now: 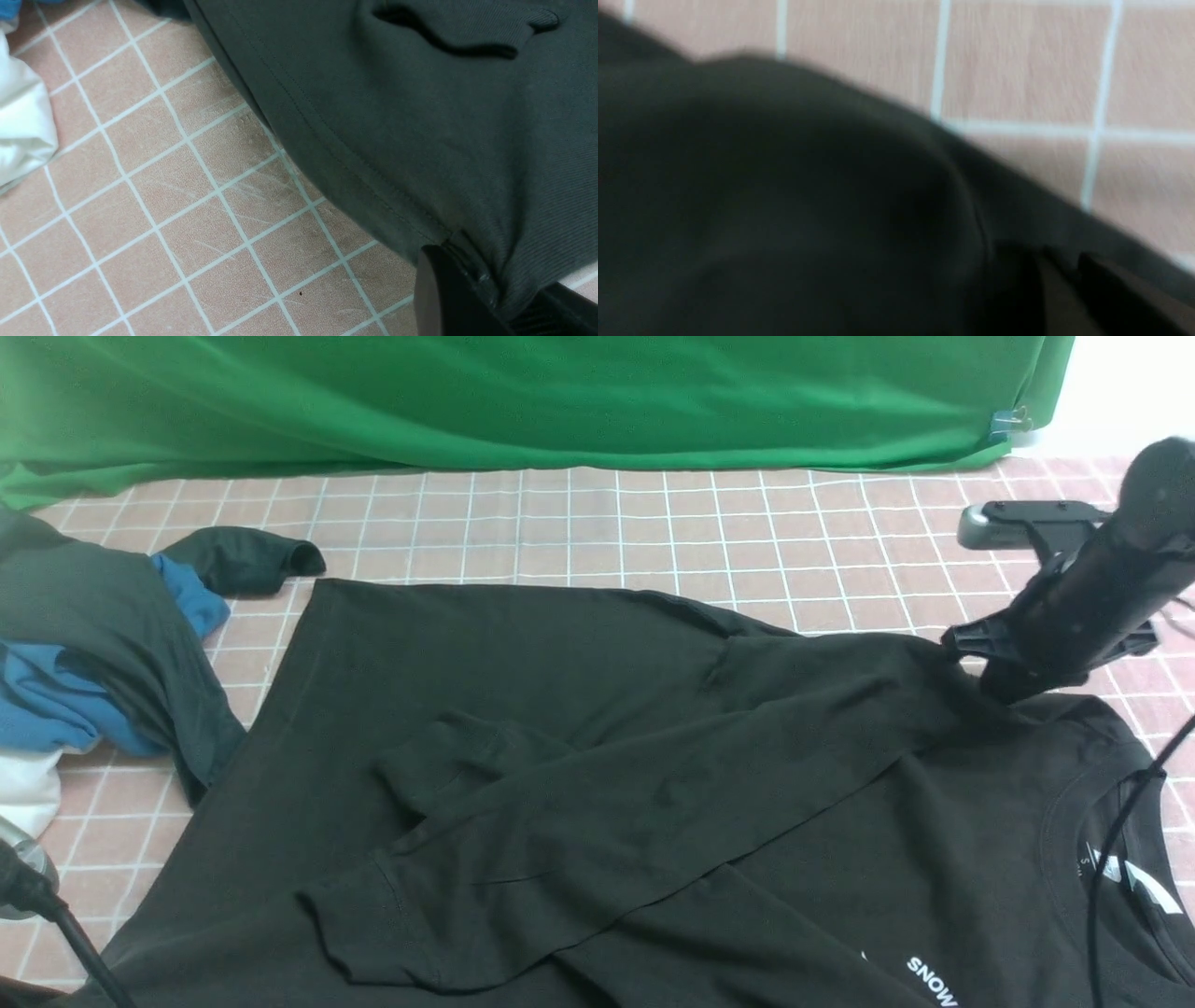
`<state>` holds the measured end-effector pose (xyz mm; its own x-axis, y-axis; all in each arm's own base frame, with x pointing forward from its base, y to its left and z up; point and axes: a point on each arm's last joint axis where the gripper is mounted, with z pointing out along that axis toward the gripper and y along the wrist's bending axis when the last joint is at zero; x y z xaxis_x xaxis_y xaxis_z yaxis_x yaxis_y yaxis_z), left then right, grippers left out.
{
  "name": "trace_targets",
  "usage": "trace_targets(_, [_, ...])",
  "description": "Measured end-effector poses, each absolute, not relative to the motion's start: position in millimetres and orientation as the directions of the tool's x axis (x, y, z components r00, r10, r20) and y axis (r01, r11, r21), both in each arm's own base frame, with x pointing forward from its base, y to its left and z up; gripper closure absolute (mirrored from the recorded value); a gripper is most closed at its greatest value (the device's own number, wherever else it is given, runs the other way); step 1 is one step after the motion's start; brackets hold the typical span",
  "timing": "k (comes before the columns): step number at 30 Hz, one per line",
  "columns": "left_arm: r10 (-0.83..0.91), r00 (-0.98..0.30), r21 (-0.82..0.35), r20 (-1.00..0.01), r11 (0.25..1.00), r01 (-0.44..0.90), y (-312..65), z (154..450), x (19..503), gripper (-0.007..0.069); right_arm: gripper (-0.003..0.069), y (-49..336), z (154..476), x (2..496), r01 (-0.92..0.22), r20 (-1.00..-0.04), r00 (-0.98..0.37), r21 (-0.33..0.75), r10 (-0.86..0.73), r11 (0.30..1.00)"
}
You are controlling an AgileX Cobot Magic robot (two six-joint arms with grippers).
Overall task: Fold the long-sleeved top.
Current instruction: Use both arms simultaneously to clamp the lower edge of the clothing fabric
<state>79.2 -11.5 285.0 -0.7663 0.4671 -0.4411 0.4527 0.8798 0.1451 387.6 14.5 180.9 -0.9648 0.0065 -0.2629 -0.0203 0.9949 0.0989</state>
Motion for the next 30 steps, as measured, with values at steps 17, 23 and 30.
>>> trace_targets(17, [0.466,-0.760,0.143,-0.454,0.879,0.454,-12,286,80,0.0575,0.0380,130,222,127,-0.882,0.034,-0.461,-0.131,-0.887,0.454])
trace_targets(23, [0.456,-0.759,0.119,-0.465,0.882,0.457,-15,286,80,0.0575,0.0091,115,180,86,-0.973,0.227,-0.204,-0.158,-0.952,0.171])
trace_targets(30, [0.447,-0.758,0.098,-0.476,0.883,0.459,-17,286,80,0.0575,0.0106,100,161,83,-0.981,0.288,-0.105,-0.184,-0.952,0.053])
